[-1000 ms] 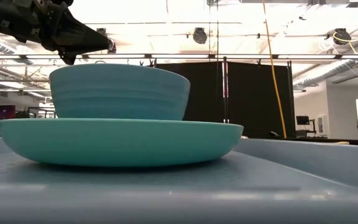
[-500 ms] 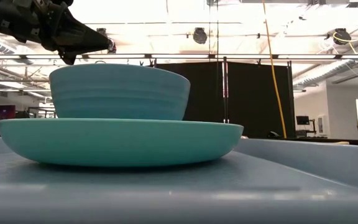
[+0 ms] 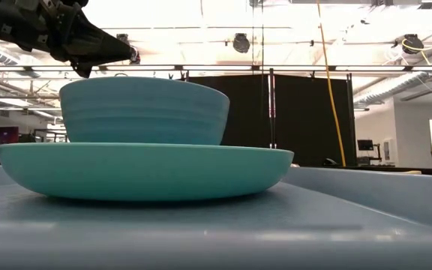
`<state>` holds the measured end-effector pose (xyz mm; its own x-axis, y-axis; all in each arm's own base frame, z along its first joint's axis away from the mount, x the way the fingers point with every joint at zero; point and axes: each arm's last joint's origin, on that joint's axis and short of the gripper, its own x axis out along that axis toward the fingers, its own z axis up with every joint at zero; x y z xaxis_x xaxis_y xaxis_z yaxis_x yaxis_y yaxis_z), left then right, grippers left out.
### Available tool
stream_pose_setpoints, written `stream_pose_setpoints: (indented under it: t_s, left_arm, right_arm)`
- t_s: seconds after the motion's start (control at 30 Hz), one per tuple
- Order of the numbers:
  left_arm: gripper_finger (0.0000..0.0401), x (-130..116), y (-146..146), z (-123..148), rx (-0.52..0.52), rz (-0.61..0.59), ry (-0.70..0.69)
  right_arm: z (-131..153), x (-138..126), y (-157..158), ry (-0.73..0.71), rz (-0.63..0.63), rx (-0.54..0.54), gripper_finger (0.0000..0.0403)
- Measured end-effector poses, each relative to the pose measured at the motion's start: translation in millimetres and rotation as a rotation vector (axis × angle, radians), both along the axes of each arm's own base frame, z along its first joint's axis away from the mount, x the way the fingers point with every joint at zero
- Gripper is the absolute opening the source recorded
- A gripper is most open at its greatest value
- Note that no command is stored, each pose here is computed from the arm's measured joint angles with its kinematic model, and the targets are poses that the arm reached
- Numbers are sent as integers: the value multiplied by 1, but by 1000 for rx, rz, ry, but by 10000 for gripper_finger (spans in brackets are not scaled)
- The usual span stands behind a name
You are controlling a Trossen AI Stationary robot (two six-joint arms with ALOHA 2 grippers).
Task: Set up tray
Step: Put the pink cup on the blue tray to the bottom right of the light blue plate
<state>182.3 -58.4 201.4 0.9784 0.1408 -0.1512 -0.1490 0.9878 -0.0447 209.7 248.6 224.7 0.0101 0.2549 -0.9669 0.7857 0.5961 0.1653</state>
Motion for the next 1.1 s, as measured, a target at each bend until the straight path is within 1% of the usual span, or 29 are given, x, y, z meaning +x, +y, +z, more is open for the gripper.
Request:
stream_pose_setpoints:
  t_s: [0.23, 0.37, 0.47, 0.6, 0.8, 0.97, 1.1]
  left_arm:
    - [77, 0, 0, 0, 0, 0, 0]
    - [77, 0, 0, 0, 1, 0, 1]
    - [77, 0, 0, 0, 1, 0, 2]
    - [76, 0, 0, -1, 1, 0, 10]
    - [77, -1, 0, -4, -19, -13, 34]
    - [77, -1, -1, -6, -52, -41, 51]
    - [77, -1, -2, -7, -73, -62, 71]
  right_arm:
    - [1, 16, -15, -37, 72, -5, 1]
    - [8, 24, -22, -60, 123, -39, 0]
    - [16, 33, -29, -113, 166, -71, 0]
    - [26, 45, -36, -176, 217, -79, 0]
    - [30, 54, -48, -185, 275, -95, 0]
    - [32, 62, -54, -241, 333, -100, 0]
    - [33, 68, -54, -309, 407, -96, 0]
